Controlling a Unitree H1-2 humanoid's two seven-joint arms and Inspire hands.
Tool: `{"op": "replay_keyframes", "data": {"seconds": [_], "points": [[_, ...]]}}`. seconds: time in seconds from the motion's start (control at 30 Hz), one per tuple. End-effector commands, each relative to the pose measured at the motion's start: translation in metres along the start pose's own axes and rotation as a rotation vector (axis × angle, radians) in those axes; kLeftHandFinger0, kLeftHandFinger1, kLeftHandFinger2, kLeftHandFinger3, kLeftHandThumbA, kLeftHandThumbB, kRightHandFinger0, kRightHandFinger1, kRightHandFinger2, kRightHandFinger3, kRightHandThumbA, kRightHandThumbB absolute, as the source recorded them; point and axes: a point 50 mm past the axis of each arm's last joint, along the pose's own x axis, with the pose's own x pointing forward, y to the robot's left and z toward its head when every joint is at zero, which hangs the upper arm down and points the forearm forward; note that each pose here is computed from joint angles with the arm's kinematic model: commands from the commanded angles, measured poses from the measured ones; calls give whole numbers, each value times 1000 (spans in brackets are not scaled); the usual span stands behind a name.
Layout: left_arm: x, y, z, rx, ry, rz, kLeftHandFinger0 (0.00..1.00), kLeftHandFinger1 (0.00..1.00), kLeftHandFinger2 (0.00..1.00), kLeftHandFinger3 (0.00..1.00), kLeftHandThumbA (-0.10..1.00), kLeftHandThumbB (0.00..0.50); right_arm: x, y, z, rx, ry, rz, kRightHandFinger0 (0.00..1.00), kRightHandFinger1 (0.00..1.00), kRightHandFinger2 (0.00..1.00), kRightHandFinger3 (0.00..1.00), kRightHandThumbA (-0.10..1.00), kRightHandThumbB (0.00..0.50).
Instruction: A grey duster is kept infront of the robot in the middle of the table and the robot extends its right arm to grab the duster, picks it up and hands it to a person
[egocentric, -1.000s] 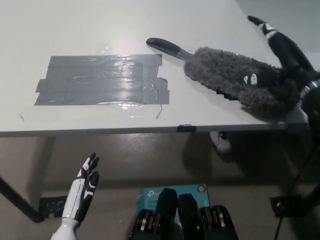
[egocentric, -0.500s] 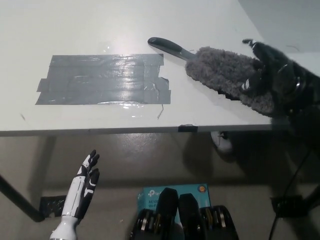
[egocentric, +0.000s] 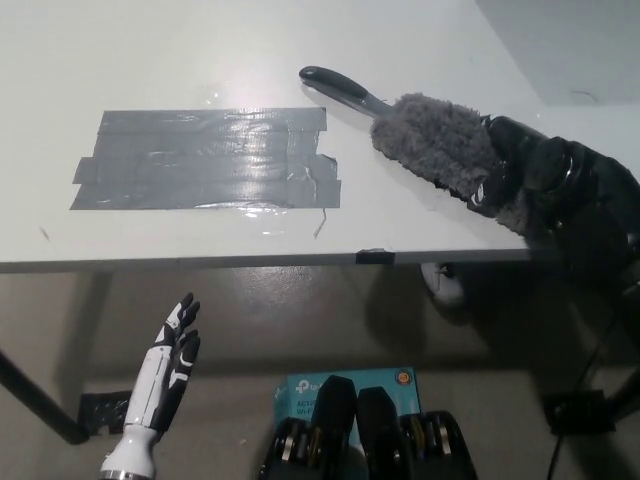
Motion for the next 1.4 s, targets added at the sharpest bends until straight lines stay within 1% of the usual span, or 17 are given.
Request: {"op": "replay_keyframes", "data": {"seconds": [0.0,0.23,0.3,0.33,0.37,0.47,0.5,0.53,0.63,0.7,0.77,0.8,0.87,1.0,1.03,1.1,1.37], "points": [[12,10,10,18,-76,29,937,1000,1000,1000,1000,190,2,-25,19,-61,-6,-18,1000,1000,1000,1000,1000,500],[14,11,11,26,-80,30,939,1000,1000,1000,1000,186,12,-27,7,-178,128,-21,1000,1000,1000,1000,1000,500],[15,11,11,28,-81,28,939,1000,1000,1000,1000,194,14,-24,2,-193,150,-30,1000,1000,1000,1000,584,440],[15,11,12,29,-82,28,941,1000,1000,1000,1000,195,14,-23,0,-183,149,-32,982,907,901,1000,298,299],[15,12,13,32,-87,27,942,1000,1000,1000,1000,194,15,-20,-3,-167,135,-41,661,726,825,1000,63,286],[19,12,14,31,-92,24,956,1000,1000,1000,1000,193,15,-19,-3,-159,86,-71,98,235,396,1000,-99,184],[18,12,14,26,-91,24,957,1000,1000,1000,1000,194,14,-20,0,-156,68,-95,209,419,580,1000,-100,165],[17,12,14,26,-91,23,957,1000,1000,1000,1000,195,14,-21,2,-153,60,-108,255,467,601,1000,-100,162],[18,11,14,35,-92,20,960,1000,1000,1000,1000,197,13,-25,4,-131,32,-138,127,373,498,1000,-100,173],[19,12,14,40,-94,17,961,1000,1000,1000,1000,199,12,-27,4,-113,9,-156,210,502,601,974,-100,186],[20,13,15,41,-96,17,959,1000,1000,1000,1000,198,10,-30,6,-93,-16,-168,233,560,646,801,-100,190],[20,13,15,41,-97,18,958,1000,1000,1000,1000,193,9,-31,5,-90,-31,-174,284,603,641,616,-100,185],[21,13,15,41,-99,17,962,1000,1000,1000,1000,195,8,-31,4,-78,-59,-183,250,556,601,478,-100,179],[23,13,16,46,-103,15,954,1000,1000,1000,1000,198,4,-32,3,-40,-113,-178,84,563,799,531,-100,170],[24,13,16,47,-105,16,948,1000,1000,1000,1000,192,3,-34,4,-26,-123,-167,156,721,997,746,-100,168],[25,13,17,48,-107,15,946,1000,1000,1000,1000,193,1,-35,6,-2,-134,-147,286,874,1000,992,-100,157],[28,14,19,40,-113,17,939,1000,1000,1000,1000,199,-13,-48,-2,85,-224,-43,315,784,1000,1000,-100,160]]}}
